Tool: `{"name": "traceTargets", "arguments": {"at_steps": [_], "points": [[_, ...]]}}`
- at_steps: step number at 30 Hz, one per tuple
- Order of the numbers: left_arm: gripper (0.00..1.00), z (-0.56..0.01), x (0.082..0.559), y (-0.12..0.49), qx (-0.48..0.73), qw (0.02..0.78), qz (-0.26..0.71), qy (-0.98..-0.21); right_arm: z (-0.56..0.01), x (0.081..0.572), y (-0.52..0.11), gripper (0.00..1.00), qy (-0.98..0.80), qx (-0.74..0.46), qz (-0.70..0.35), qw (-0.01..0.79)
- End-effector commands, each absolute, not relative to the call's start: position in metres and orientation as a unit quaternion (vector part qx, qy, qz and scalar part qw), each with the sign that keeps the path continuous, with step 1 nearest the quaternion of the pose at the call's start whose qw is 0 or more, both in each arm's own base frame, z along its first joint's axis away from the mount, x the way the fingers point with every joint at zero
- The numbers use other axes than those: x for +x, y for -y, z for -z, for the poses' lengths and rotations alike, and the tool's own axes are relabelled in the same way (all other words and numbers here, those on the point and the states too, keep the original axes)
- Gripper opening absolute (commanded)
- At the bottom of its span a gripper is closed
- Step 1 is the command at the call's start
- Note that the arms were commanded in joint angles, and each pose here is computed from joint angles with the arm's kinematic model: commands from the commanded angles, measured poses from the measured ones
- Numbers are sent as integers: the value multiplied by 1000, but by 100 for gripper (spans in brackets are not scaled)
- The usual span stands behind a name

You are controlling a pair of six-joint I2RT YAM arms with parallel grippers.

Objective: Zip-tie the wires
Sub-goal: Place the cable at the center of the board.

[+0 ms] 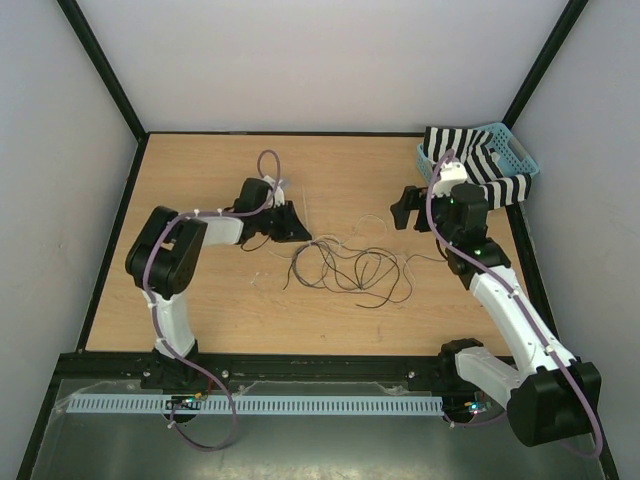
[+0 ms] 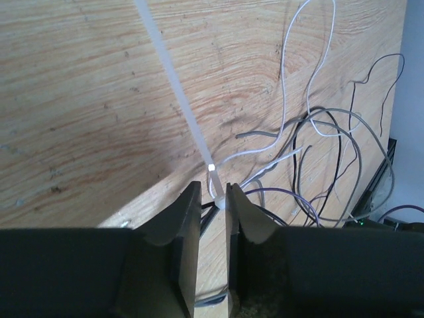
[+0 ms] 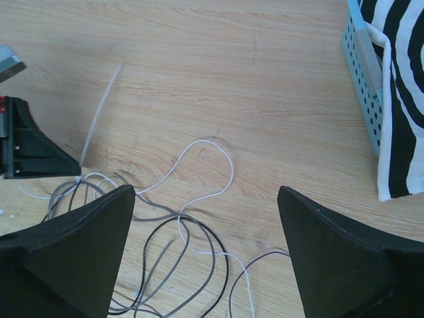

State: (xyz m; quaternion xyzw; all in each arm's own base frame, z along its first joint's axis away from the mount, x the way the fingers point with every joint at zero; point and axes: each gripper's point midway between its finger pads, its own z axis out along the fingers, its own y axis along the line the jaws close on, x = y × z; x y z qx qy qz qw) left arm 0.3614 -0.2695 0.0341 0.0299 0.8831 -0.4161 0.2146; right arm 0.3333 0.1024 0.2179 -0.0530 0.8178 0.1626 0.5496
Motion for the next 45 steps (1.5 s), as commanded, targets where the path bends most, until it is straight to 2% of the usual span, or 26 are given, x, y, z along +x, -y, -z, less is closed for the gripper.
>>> {"name": "traceTargets", "arguments": {"at_steps": [1,12,18,25,31,38,41,45], "points": [[27,-51,361,258,36,246,415,-875,-217,334,-93,99,-813,-46,-141,563],[65,-95,353,239,28,274,443,-853,-176,335,-76,99,-831,-16,-100,546],[86,-144,356,206,34,363,426,-828,-137,331,-57,99,-828,24,-63,556],[92,-164,354,141,-18,464,346,-815,-112,328,-28,99,-780,40,1,625],[93,-168,343,88,-63,539,251,-801,-85,344,-17,99,-794,29,55,605],[94,-169,335,52,-65,590,155,-790,-100,355,-18,99,-759,14,61,648],[99,-163,331,35,-91,598,117,-787,-101,355,-20,99,-756,3,59,652],[99,-160,329,18,-119,599,94,-786,-102,352,-22,99,-753,-4,54,656]]}}
